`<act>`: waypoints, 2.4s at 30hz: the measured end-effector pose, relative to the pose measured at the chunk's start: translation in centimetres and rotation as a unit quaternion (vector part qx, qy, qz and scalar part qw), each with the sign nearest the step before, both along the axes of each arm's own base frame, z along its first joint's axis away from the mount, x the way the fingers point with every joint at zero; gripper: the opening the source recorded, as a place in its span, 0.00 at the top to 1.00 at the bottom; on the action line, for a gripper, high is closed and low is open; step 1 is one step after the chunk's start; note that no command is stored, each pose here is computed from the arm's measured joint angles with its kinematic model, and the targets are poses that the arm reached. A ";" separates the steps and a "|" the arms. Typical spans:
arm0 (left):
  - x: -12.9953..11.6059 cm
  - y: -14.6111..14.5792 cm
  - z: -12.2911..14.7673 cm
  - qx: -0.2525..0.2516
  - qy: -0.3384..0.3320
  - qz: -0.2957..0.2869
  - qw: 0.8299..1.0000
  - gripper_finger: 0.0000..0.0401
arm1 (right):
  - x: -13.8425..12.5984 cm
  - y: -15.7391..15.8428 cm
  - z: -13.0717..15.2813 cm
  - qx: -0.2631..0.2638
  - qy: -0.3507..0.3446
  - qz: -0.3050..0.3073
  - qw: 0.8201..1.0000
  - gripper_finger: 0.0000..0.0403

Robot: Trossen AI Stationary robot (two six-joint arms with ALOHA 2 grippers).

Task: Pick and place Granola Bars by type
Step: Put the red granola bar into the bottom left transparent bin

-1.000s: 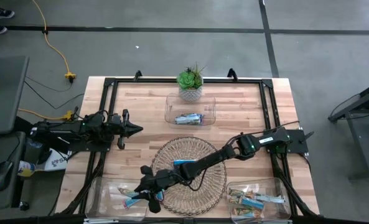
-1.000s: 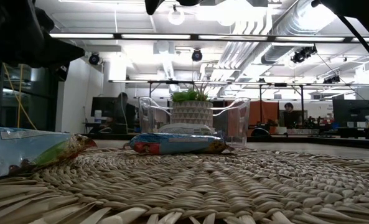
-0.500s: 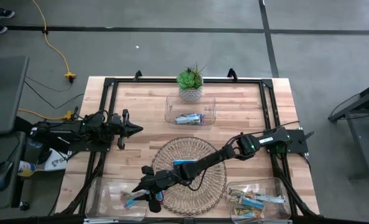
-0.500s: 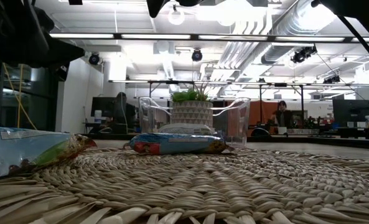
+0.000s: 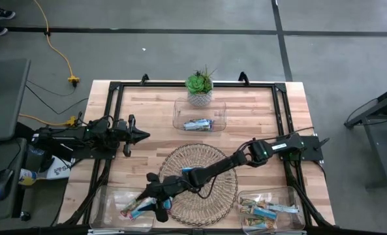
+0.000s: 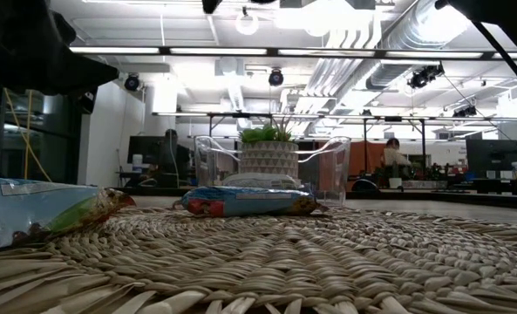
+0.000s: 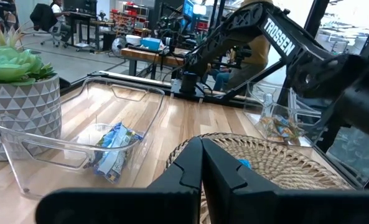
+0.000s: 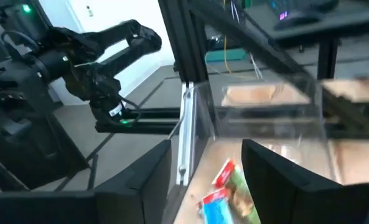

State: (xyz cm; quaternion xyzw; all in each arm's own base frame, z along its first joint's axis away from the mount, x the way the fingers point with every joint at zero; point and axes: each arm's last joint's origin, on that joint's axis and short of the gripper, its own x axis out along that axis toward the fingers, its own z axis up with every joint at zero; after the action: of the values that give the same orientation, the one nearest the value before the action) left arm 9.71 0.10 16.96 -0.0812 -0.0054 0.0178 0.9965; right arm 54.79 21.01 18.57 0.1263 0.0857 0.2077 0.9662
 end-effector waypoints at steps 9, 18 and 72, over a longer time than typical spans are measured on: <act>0.0 0.0 0.0 0.000 0.000 0.000 1.000 1.00 | -1.2 -1.6 6.0 -0.075 -0.020 -0.018 0.997 0.54; 0.0 0.0 0.0 0.000 0.000 0.000 1.000 1.00 | -4.5 -4.7 11.8 -0.133 0.089 -0.073 0.984 0.54; 0.0 0.0 0.0 0.000 0.000 0.000 1.000 1.00 | -16.8 -6.6 -0.8 -0.280 0.601 -0.007 0.749 0.54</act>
State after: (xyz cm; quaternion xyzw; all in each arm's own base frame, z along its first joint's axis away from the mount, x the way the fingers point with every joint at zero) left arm 9.70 0.10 16.96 -0.0812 -0.0055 0.0177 0.9965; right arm 37.97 14.40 17.75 -0.0508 0.7020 0.0485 0.7087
